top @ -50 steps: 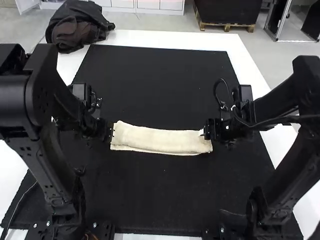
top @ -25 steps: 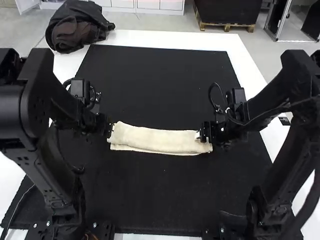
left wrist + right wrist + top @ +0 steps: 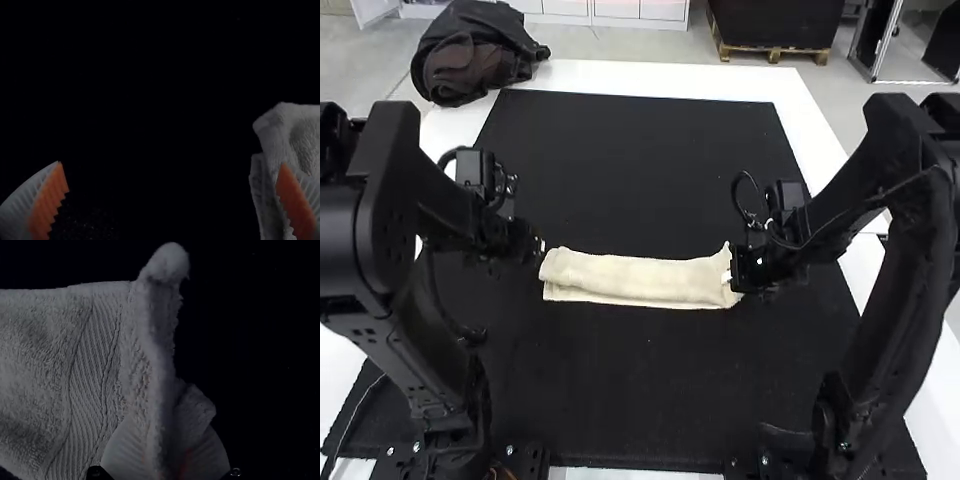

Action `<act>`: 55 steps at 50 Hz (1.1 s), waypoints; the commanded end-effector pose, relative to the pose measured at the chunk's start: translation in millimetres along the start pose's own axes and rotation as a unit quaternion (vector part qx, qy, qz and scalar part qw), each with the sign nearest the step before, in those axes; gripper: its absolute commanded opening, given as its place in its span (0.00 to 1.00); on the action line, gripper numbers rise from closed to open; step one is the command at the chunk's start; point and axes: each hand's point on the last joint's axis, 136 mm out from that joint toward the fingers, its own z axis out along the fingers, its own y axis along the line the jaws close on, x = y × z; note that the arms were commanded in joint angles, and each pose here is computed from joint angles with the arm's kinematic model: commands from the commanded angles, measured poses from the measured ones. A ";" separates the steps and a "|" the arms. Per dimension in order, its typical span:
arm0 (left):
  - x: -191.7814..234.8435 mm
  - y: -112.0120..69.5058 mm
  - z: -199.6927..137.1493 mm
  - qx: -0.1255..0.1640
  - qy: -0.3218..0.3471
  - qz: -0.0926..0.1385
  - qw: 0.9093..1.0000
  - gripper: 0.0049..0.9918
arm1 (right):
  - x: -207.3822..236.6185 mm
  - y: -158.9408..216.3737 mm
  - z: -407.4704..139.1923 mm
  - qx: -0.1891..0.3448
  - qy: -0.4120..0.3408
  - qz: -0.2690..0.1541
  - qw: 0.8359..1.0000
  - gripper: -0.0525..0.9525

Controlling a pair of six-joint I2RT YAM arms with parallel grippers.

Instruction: Fold the towel.

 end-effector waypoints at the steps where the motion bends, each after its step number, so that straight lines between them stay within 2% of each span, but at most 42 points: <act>1: -25.2 15.3 -7.2 -0.019 -0.028 -0.010 0.999 0.98 | 7.5 16.1 6.1 -0.041 0.020 -0.004 0.999 0.03; 8: -27.5 26.1 -9.2 -0.030 -0.031 -0.019 0.999 0.98 | -1.3 11.6 -0.6 -0.039 0.017 0.000 0.999 0.03; 27: -24.5 27.3 -8.4 -0.032 -0.029 -0.021 0.999 0.98 | -42.5 16.4 -41.4 -0.035 -0.036 0.003 0.999 0.03; 41: -21.0 27.0 -6.7 -0.032 -0.027 -0.022 0.999 0.98 | -58.5 44.9 -54.3 -0.069 -0.038 -0.002 0.997 0.03; 55: -15.7 26.2 -5.9 -0.032 -0.023 -0.024 0.999 0.98 | -55.4 98.4 -47.5 -0.120 -0.024 -0.020 0.992 0.03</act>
